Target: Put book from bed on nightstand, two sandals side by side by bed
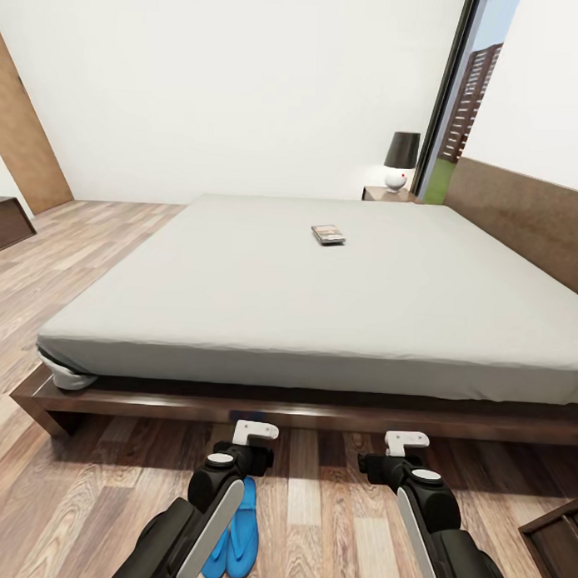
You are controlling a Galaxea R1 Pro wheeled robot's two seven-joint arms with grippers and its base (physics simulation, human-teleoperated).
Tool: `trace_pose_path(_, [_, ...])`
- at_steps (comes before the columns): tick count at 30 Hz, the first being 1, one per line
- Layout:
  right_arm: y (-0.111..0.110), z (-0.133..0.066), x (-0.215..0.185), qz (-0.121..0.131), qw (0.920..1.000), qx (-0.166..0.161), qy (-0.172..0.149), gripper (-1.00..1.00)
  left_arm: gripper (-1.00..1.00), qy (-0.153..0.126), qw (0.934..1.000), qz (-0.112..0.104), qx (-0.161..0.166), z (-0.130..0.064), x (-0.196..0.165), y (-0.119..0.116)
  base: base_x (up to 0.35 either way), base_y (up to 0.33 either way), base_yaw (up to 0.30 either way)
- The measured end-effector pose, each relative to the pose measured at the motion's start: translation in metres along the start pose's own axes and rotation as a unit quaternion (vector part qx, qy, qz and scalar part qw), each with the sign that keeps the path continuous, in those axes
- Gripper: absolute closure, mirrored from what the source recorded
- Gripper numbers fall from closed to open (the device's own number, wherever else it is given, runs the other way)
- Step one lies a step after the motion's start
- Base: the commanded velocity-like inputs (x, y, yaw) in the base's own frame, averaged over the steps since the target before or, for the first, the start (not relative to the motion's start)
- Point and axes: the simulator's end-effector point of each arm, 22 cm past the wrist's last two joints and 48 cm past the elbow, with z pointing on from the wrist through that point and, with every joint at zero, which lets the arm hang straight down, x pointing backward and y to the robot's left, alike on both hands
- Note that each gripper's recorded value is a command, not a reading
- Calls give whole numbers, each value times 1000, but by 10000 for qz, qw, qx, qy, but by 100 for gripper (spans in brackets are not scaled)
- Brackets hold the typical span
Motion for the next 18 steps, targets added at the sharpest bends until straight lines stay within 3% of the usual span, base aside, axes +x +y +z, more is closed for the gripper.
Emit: trace_pose_path(18, [-1, -1, 1, 12, 10000, 5, -11, -100, -100, -10, 10000, 7, -26, -1, -1, 1, 0, 0, 0])
